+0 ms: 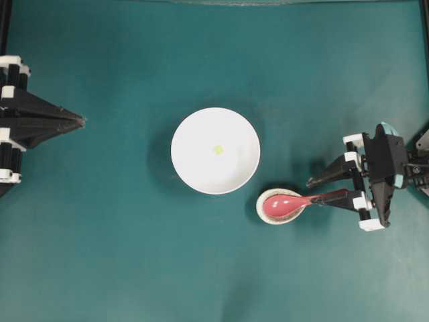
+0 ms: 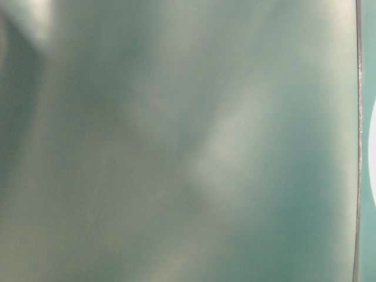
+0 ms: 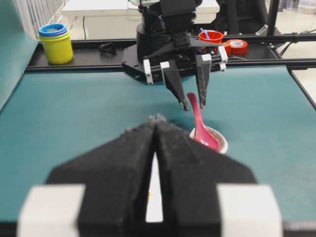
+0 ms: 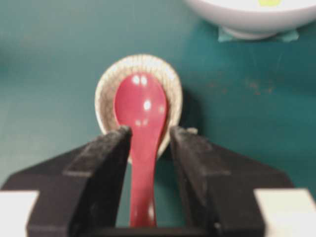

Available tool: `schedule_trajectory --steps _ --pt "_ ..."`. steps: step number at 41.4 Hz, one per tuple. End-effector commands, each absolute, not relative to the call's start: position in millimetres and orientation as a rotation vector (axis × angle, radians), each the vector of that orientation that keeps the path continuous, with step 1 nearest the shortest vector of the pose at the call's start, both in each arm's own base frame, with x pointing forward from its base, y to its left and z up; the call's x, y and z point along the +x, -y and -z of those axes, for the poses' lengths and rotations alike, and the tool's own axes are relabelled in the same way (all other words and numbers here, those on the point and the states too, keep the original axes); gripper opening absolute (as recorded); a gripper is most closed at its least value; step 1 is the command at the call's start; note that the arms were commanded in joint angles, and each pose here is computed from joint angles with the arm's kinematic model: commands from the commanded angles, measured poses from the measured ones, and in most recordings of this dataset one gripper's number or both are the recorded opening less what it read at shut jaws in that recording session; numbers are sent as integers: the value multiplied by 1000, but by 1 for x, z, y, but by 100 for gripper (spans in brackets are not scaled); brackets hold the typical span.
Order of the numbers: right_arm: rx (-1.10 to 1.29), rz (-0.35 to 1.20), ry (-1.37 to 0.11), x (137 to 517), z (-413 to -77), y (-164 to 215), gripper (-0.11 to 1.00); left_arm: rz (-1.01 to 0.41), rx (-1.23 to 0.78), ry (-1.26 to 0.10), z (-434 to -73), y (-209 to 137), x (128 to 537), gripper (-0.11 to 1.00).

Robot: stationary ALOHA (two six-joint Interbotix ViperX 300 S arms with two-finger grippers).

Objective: Scoop the yellow hexagonal prism block from the bowl with a spoon using the right arm.
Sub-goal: 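Close the right gripper on the red spoon handle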

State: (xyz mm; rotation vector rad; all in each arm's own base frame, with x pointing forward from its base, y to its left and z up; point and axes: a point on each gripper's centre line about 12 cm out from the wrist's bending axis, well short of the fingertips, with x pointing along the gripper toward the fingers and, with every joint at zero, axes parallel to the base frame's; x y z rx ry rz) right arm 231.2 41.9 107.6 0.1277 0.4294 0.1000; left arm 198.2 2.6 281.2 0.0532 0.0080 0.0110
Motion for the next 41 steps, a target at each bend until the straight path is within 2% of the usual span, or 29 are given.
schedule_trajectory --steps 1,41 --pt "125 -110 -415 233 -107 -45 46 -21 58 2 -288 -5 201 1" --pt "21 -150 -468 224 -88 -49 46 -34 51 -21 -286 -7 200 1"
